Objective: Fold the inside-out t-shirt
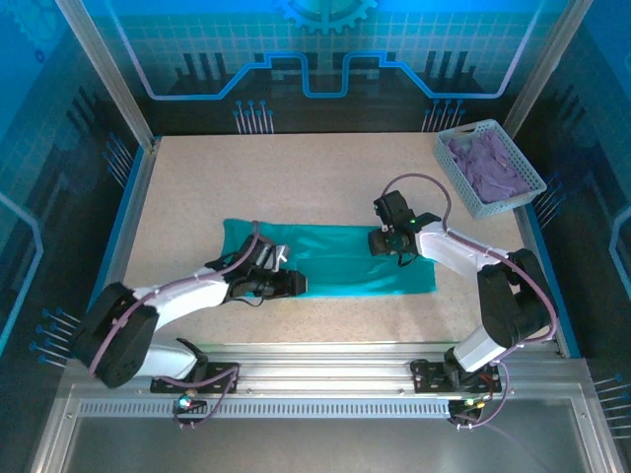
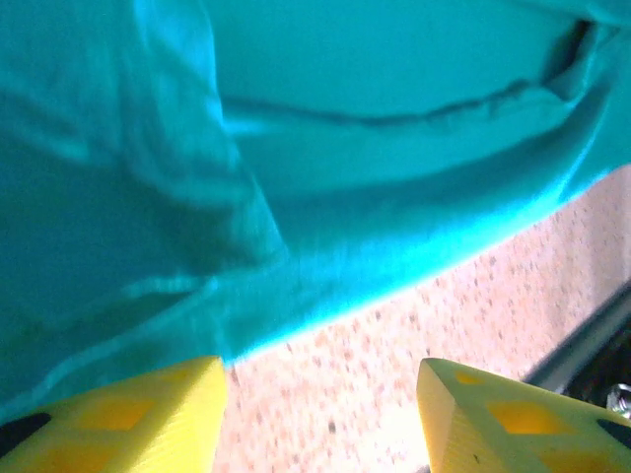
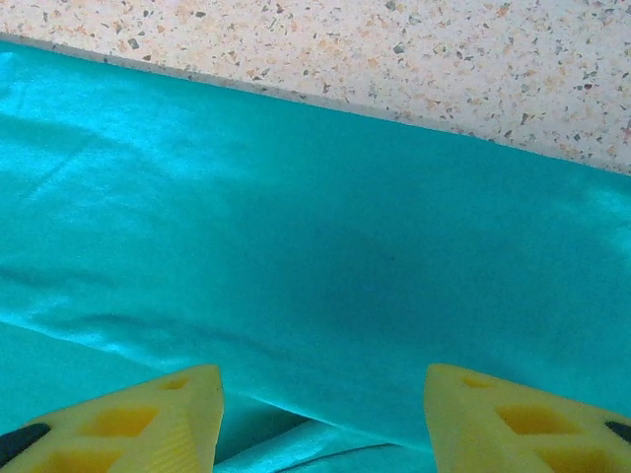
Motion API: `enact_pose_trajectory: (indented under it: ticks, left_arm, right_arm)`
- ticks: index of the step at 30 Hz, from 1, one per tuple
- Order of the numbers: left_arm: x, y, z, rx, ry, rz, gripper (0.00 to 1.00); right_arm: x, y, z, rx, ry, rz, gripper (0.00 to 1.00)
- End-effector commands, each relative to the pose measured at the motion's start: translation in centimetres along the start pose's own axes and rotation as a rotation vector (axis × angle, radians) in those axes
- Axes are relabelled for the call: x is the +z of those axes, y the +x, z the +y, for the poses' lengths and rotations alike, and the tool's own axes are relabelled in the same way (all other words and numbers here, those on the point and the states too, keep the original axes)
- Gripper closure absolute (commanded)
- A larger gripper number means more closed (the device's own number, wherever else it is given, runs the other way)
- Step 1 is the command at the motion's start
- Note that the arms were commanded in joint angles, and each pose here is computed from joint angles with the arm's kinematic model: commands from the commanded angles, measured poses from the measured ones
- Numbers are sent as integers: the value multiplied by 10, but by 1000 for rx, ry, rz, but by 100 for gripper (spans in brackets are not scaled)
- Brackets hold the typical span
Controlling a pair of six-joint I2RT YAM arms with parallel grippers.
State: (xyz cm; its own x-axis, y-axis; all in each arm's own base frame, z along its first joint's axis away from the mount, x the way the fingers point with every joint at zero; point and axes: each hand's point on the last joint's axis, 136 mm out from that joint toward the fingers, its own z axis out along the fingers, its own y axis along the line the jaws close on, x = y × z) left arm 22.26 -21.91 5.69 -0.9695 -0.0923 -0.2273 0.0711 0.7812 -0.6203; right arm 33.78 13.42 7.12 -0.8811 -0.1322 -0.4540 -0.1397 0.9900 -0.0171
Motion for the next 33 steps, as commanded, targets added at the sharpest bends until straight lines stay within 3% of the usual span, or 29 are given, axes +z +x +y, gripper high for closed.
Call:
enact_pose_trajectory:
  ticks: [1,4,8,15,19,22,27,30,33]
  left_arm:
    - [-20,1,-12,6,17,-28,45]
    - [-33,-24,-13,68,-31,-147,44]
    - [-22,-61,10,21,-83,-231,44]
    - [18,-56,38,-46,-113,-118,41]
    - [-21,-80,40,-3,-169,-254,38]
    - [-57,-102,67,-88,-243,-380,35]
    - [-104,-125,124,-233,-423,-524,12]
    - [-112,-135,150,-295,-471,-535,2]
    - [-105,-144,165,-309,-492,-494,1]
  right_arm:
    - [2,0,-1,5,3,11,43]
    - [3,-3,3,3,-7,10,43]
    - [2,-3,6,-2,-11,12,43]
    - [-9,0,4,-23,-5,-5,43]
    - [-12,-1,4,-24,-11,-14,42]
    - [-12,-5,10,-31,-38,-19,41]
    - [-16,-13,19,-51,-79,-47,36]
    - [-21,-17,26,-77,-103,-66,25]
    - [-26,-21,30,-89,-119,-79,21]
